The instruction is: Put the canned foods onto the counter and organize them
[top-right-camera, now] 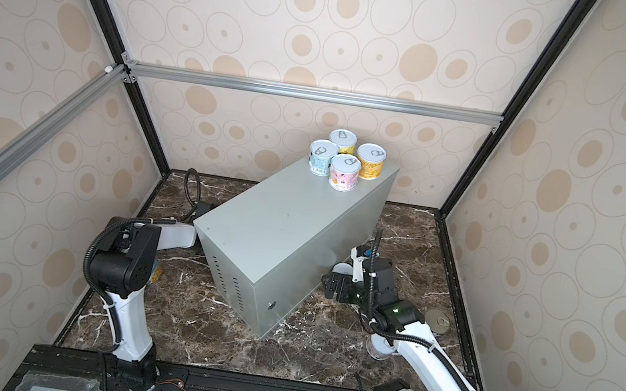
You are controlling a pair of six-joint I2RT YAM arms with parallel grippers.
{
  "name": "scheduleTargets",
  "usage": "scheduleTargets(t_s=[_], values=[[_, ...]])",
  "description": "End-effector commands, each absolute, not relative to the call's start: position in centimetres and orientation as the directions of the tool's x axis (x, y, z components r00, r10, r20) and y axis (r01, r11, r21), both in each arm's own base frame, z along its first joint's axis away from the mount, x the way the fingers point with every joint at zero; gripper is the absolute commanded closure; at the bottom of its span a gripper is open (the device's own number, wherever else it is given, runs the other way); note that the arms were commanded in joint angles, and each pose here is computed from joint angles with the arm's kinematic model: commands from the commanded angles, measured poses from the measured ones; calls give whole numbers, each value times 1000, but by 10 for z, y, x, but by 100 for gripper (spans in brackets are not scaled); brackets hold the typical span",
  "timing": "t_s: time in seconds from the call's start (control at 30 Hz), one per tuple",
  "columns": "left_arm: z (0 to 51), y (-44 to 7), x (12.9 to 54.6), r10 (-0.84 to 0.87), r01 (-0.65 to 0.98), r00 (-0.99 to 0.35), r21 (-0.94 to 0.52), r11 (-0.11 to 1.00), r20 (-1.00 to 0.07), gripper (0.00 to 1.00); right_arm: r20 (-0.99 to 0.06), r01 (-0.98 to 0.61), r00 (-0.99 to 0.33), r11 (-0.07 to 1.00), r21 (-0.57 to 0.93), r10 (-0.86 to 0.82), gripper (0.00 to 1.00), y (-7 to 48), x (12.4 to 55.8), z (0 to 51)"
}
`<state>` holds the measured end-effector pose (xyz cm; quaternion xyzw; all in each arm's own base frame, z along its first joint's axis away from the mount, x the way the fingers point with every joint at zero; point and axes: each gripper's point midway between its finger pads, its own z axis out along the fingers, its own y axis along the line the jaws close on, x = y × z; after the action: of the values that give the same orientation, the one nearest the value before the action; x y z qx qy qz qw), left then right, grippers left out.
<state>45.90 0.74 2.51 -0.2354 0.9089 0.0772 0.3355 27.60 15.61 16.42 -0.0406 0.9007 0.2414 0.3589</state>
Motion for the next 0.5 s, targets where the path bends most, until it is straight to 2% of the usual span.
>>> scheduleTargets(t_s=[0.0, 0.47], values=[[51, 13, 460, -381, -495, -633, -26, 869, -674, 39, -665, -257, -741, 877, 407, 92, 2, 156, 272, 161], [119, 14, 450, -373, -481, -592, -59, 875, -714, 38, -637, -276, -766, 847, 453, 91, 2, 160, 256, 179]])
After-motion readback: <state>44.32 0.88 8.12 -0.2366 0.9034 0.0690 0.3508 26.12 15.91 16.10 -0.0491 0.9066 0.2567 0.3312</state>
